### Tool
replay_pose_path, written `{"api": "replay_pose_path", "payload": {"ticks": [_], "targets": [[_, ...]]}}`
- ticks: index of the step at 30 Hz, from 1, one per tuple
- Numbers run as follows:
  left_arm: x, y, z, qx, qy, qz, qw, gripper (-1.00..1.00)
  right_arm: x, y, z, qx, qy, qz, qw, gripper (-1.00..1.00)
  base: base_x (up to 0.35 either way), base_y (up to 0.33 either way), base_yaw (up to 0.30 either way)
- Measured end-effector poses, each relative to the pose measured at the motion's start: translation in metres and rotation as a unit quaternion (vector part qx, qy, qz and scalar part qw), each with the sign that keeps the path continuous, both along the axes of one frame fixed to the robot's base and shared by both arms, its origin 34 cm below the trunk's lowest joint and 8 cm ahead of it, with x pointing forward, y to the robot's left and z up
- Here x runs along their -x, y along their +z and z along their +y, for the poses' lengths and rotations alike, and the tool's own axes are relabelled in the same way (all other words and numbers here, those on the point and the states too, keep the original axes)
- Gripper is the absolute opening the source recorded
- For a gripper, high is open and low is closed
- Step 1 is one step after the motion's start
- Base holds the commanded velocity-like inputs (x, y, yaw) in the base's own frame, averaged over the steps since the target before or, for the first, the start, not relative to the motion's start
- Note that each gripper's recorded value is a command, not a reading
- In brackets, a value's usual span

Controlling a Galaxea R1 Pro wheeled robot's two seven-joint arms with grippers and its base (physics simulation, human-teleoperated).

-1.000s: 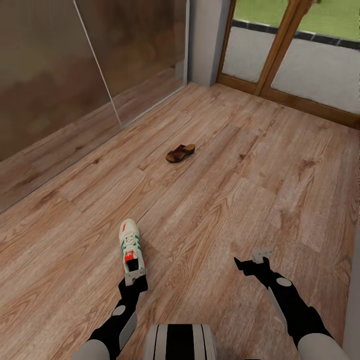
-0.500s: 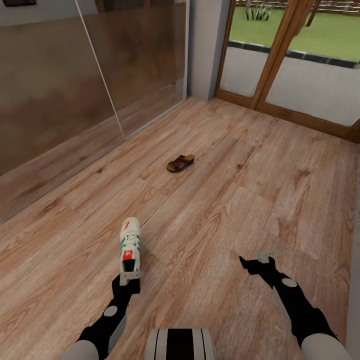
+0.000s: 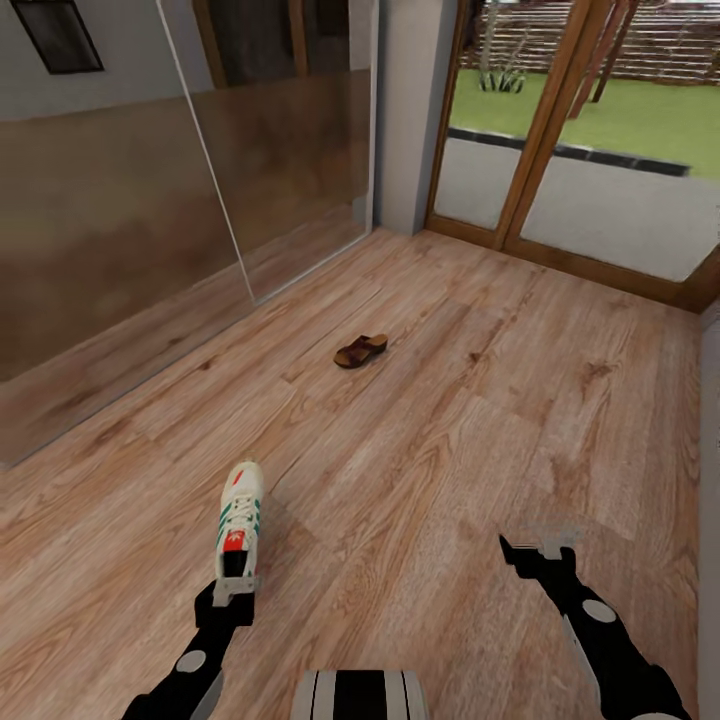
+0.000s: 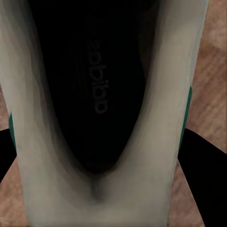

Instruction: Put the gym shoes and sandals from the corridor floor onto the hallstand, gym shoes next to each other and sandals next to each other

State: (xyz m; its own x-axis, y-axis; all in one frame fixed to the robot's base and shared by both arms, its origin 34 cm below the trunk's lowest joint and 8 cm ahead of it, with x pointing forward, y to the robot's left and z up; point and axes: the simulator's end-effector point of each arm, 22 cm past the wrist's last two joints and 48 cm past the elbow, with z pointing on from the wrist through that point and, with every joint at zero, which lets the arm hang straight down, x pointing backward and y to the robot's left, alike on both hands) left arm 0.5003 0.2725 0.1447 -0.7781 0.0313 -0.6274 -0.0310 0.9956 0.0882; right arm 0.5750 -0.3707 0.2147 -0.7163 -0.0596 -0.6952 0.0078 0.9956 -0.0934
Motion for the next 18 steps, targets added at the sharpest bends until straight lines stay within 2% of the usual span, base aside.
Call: {"api": "replay_pose_path", "payload": {"ticks": [2,4,6,9,10,14,18], "targets": [[0.012,0.000,0.001,-0.001,0.002,0.005,1.0000,-1.00,0.027,-0.009,-0.004,0.011,-0.007,-0.002,0.9999,1.00,0.000,0.000,0.000],[0.018,0.002,0.001,-0.002,0.002,0.004,1.0000,-1.00,0.042,-0.013,-0.002,0.012,-0.008,-0.004,0.9999,1.00,0.000,0.000,0.000],[0.036,0.001,0.002,-0.002,0.005,0.011,0.9999,-1.00,0.076,-0.031,0.002,0.008,-0.008,0.005,0.9999,1.00,0.000,0.000,0.000],[0.046,0.004,0.003,-0.003,0.006,0.012,0.9999,-1.00,0.094,-0.034,0.005,0.005,-0.008,0.000,1.0000,1.00,0.000,0.000,0.000],[0.063,0.001,0.004,-0.004,0.006,0.022,0.9997,-1.00,0.108,-0.037,0.007,0.006,-0.009,-0.008,0.9999,1.00,0.000,0.000,0.000],[0.079,0.006,0.007,-0.005,0.009,0.020,0.9997,-1.00,0.119,-0.034,0.007,0.013,-0.019,-0.019,0.9996,1.00,0.000,0.000,0.000],[0.085,0.015,0.013,-0.008,0.013,-0.001,0.9999,-1.00,0.127,-0.032,0.006,0.015,-0.028,-0.021,0.9993,1.00,0.000,0.000,0.000]]}}
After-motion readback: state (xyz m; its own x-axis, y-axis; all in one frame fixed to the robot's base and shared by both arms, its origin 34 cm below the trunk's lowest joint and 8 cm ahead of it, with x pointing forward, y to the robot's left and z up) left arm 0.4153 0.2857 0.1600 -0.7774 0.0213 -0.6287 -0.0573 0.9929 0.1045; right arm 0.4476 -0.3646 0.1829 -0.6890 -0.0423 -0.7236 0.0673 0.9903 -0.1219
